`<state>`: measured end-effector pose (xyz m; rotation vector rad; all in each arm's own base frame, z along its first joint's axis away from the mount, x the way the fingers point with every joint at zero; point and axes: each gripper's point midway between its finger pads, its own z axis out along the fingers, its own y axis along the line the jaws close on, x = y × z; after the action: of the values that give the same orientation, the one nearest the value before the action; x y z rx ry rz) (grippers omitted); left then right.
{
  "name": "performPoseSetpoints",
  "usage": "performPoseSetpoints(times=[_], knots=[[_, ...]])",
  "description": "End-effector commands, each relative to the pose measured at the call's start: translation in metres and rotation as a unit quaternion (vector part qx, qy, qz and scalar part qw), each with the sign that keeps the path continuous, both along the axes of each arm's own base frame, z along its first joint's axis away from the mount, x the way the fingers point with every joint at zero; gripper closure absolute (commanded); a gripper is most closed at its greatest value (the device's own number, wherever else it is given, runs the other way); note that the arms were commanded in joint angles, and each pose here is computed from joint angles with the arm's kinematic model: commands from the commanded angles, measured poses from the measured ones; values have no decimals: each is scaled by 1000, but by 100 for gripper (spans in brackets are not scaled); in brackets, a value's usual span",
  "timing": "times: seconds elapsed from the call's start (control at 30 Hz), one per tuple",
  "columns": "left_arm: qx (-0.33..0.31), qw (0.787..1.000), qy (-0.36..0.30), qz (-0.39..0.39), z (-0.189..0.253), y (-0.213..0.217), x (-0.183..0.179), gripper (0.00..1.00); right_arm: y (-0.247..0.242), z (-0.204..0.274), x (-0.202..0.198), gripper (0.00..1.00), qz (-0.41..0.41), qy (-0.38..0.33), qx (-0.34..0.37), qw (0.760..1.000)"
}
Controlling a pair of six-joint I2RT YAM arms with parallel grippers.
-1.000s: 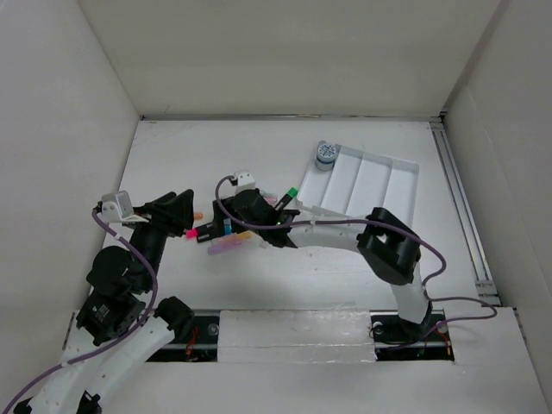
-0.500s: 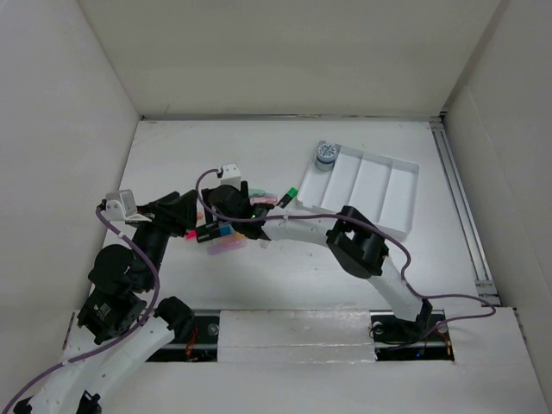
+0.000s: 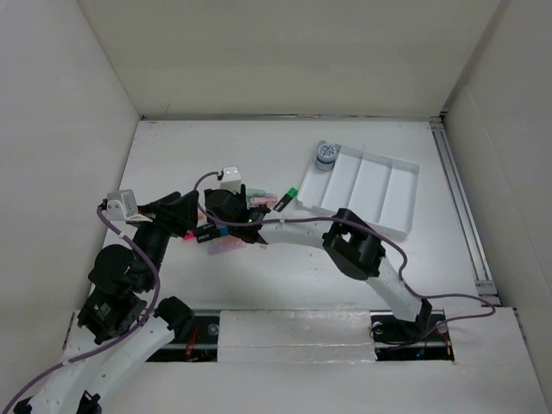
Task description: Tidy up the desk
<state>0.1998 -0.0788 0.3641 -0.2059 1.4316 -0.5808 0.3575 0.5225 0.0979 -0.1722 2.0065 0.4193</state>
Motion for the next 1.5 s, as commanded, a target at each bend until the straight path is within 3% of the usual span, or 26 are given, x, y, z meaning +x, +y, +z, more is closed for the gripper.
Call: performPoseSetpoints(times=[0.0, 0.13, 0.33, 0.5, 0.73, 0.87, 1.27, 1.37, 1.47], knots=[[-7, 1000, -19, 0, 8, 0, 0, 51, -2, 90, 2, 55, -19, -43, 107, 993], [-7, 1000, -19, -2, 8, -1, 0, 51, -19, 141, -6, 54, -5, -40, 195, 980], [-6, 1000, -19, -5, 8, -1, -1, 51, -106, 172, 21, 54, -65, -52, 236, 968], [-7, 1000, -23, -5, 10, -1, -2, 51, -202, 157, 67, 54, -146, -44, 247, 957], [-3, 1000, -20, -10, 8, -4, 0, 51, -292, 106, 98, 54, -234, -14, 238, 942], [-4, 1000, -21, -8, 9, -3, 0, 51, -309, 76, 110, 54, -246, 13, 230, 941], [-2, 1000, -20, -10, 8, -4, 0, 51, -322, 57, 121, 50, -288, 19, 190, 938], [-1, 1000, -19, -11, 8, -5, 1, 51, -321, 53, 121, 42, -296, 20, 177, 938], [-1, 1000, -20, -11, 8, -5, 1, 51, -317, 53, 121, 21, -295, 21, 174, 939]])
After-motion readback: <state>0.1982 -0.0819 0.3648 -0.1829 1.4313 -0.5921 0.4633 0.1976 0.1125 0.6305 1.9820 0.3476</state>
